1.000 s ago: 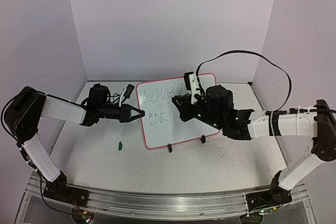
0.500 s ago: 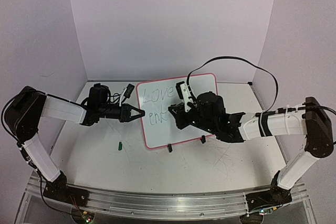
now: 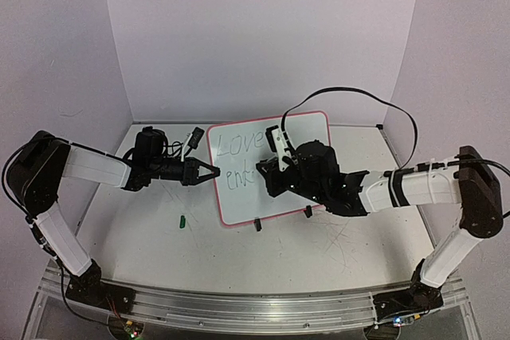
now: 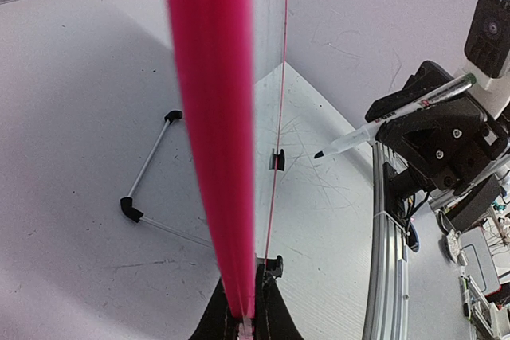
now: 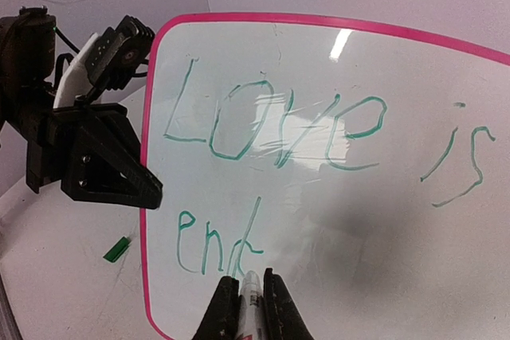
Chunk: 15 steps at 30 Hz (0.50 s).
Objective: Write a sentence on the whiteboard
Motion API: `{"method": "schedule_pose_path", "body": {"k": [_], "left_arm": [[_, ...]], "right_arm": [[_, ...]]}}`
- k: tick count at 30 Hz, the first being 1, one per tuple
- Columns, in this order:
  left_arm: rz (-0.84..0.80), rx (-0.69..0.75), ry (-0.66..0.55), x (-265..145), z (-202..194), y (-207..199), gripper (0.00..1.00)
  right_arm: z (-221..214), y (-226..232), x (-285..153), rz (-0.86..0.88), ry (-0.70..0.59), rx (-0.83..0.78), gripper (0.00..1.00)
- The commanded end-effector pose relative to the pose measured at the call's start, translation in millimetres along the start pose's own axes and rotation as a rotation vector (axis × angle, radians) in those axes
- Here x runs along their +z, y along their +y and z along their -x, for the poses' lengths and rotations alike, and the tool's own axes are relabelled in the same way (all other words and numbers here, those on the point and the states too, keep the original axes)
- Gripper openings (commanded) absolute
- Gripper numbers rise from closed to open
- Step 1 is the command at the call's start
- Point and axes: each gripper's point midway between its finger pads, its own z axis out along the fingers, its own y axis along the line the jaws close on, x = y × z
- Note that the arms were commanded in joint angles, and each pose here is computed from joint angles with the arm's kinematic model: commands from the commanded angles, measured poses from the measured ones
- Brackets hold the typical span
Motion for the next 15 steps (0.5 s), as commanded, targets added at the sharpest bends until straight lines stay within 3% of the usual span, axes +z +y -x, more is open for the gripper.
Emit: {"method": "schedule_pose_path", "body": {"k": [1, 15], "left_arm": [[0.083, 0.064, -0.029, 1, 12, 15, 0.00], [0.084, 0.064, -0.028, 1, 11, 15, 0.00]], "right_arm": [[21, 1, 6, -0.025, -0.050, -0.006, 0.00], [42, -10, 21, -0.072, -0.090, -0.017, 0.00]]}}
